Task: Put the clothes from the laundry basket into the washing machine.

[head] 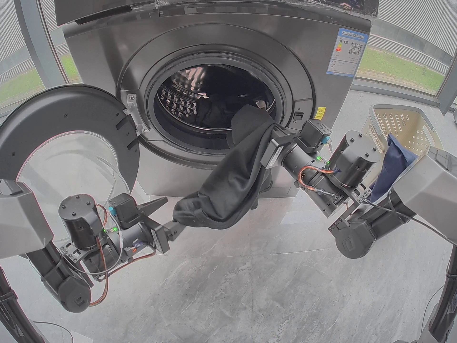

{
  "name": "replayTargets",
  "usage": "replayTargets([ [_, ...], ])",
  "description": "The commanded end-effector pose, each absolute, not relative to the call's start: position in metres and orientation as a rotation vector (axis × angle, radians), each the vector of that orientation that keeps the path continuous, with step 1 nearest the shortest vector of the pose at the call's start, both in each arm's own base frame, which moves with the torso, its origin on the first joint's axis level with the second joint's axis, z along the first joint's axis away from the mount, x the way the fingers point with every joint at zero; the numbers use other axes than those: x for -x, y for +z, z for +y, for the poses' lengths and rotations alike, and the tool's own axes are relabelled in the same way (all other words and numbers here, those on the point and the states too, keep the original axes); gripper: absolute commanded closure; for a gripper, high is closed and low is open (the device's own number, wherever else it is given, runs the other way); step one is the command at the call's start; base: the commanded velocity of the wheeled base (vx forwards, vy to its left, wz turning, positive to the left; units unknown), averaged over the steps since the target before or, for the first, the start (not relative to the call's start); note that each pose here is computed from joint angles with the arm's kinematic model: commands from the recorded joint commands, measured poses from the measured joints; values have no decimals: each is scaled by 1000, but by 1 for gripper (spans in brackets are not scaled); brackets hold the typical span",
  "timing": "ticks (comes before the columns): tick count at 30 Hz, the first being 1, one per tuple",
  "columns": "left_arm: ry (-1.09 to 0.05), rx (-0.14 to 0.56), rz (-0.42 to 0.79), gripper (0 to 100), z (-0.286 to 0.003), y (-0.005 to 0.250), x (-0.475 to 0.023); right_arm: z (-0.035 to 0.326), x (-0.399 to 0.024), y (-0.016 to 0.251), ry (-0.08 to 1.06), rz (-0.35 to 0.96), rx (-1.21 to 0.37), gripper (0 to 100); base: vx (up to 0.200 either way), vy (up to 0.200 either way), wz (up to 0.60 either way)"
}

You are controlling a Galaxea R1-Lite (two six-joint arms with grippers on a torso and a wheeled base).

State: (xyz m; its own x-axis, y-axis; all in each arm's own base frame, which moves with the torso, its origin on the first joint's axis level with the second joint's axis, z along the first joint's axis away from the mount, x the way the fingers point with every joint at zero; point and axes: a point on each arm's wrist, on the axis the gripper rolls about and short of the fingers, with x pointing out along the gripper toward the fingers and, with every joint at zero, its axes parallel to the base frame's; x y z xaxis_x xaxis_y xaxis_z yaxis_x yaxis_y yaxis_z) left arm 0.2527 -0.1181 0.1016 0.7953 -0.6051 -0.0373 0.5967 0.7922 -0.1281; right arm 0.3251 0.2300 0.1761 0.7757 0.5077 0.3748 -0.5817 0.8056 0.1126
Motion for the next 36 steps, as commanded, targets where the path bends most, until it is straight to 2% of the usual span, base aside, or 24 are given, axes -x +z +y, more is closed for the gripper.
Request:
replayTargets([
  [1,-683,85,202,0,-113,78,-237,230,-325,180,596,-345,-230,100,0,0,0],
  [2,-728,53,238,0,-112,69,-234,230,-325,180,596,-345,-230,100,0,0,0],
  [6,-770,-42,277,0,-110,54,-230,231,-325,180,599,-349,-234,100,0,0,0],
  [14,-789,-57,332,0,-109,45,-220,236,-325,183,607,-346,-235,100,0,0,0],
  [21,-838,-38,160,0,-132,74,-236,244,-317,182,612,-335,-243,100,0,0,0],
  [29,-902,57,1,0,-176,101,-263,250,-314,178,626,-319,-240,100,0,0,0],
  [36,-910,73,-36,0,-194,99,-283,257,-310,177,647,-317,-242,100,0,0,0],
])
